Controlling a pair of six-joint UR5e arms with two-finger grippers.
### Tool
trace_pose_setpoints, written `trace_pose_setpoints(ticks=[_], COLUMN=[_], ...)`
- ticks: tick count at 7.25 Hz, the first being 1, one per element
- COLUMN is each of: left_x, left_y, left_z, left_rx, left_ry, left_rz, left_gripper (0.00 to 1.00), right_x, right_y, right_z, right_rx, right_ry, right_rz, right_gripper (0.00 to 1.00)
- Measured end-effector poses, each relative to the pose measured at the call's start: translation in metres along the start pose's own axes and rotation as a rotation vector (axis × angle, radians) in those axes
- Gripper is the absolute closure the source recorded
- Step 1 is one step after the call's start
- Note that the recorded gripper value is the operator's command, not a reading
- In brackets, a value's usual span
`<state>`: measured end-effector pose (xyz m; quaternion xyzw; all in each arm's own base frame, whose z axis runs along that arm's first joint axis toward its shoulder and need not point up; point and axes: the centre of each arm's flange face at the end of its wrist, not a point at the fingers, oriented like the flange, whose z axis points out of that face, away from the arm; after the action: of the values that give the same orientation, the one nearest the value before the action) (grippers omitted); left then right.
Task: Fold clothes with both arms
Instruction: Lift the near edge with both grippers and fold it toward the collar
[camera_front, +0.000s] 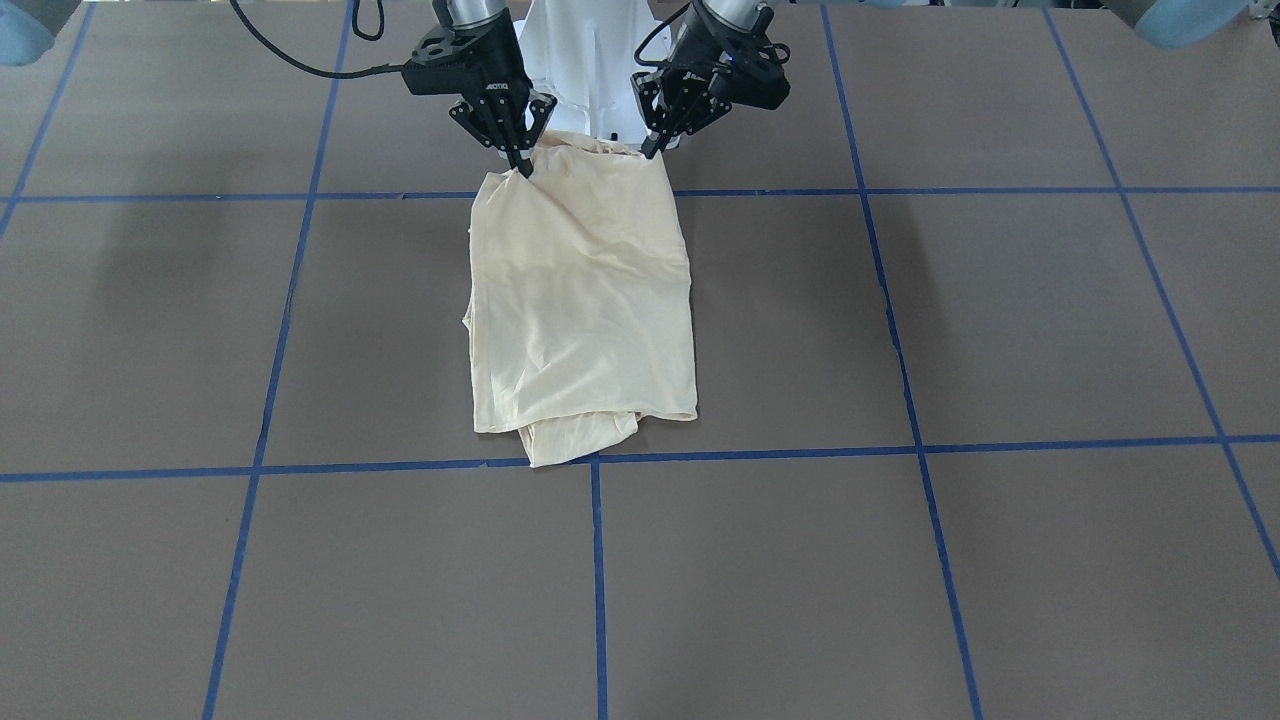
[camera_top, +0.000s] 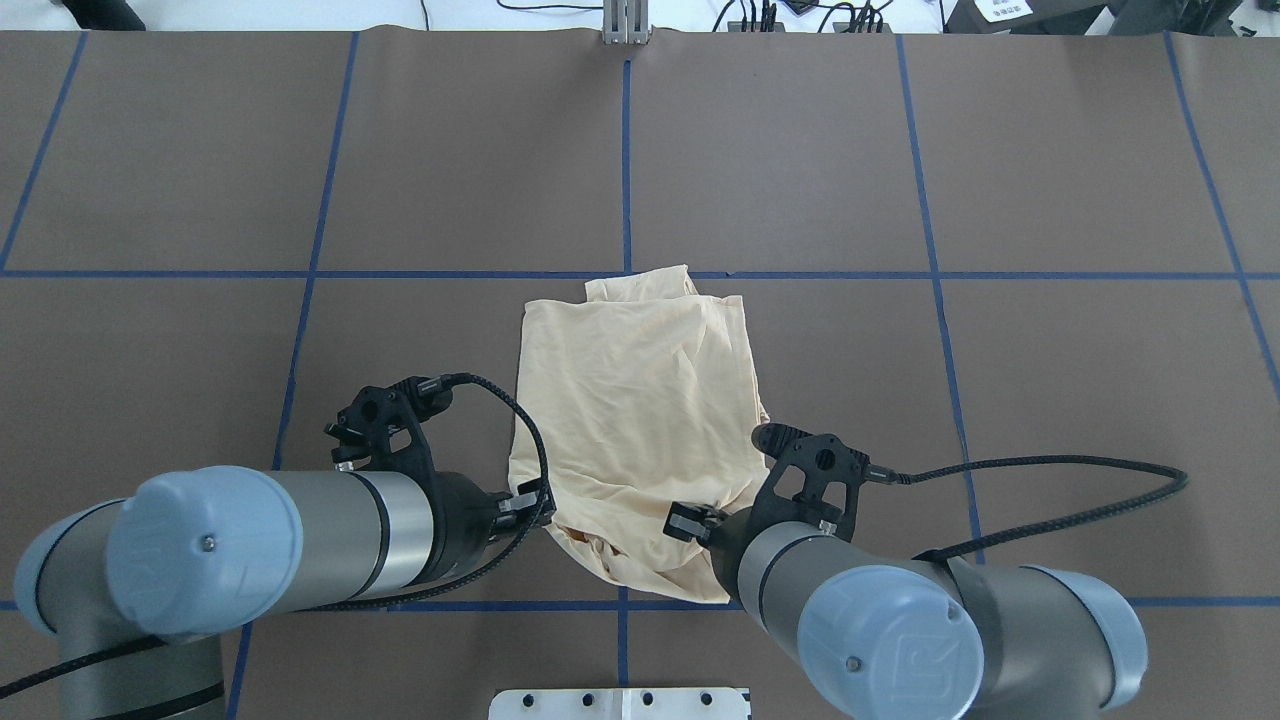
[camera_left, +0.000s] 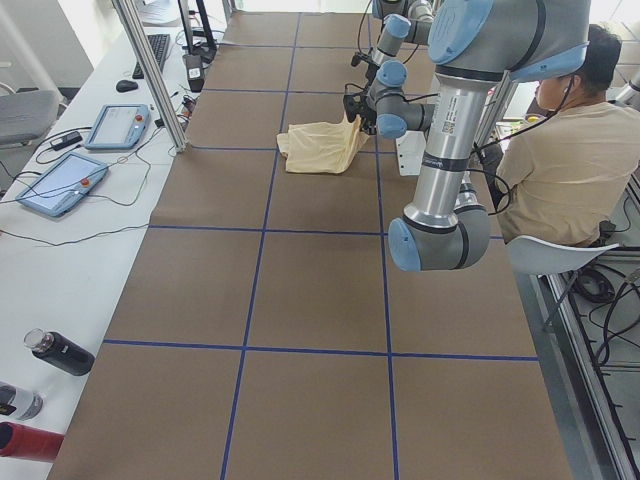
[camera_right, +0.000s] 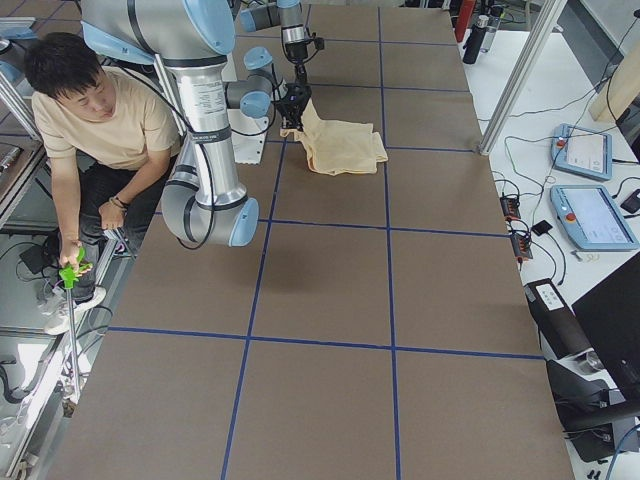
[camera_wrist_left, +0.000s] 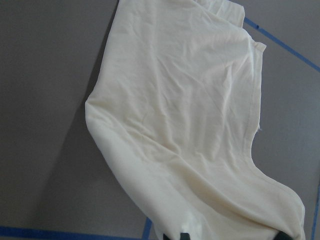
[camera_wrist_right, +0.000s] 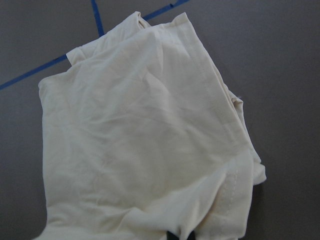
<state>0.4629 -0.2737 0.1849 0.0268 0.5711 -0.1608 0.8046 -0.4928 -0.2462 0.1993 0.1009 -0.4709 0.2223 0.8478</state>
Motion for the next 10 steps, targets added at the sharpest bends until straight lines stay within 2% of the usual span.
trace_pose_setpoints(ticks=[3, 6, 9, 10], left_x=[0.011, 0.013, 0.000, -0.006], left_y=[-0.063, -0.133, -0.173, -0.180], left_z=[0.005, 0.042, 0.101, 0.113], left_rx=[0.107, 0.207, 0.240, 0.243], left_ry=[-0.010, -0.076, -0.106, -0.123], left_rz=[0.033, 0.057, 0.074, 0.078], left_gripper=[1.00, 1.00, 1.00, 0.94], right_x=[-0.032, -0.056, -0.069, -0.070], right_y=[-0.063, -0.112, -0.145, -0.155], right_z=[0.033, 0.073, 0.131, 0.146], right_rx=[0.093, 0.149, 0.179, 0.183], right_ry=[0.027, 0.088, 0.119, 0.127], right_rz=[0.036, 0.035, 0.016, 0.006], right_gripper=[1.00, 1.00, 1.00, 0.80])
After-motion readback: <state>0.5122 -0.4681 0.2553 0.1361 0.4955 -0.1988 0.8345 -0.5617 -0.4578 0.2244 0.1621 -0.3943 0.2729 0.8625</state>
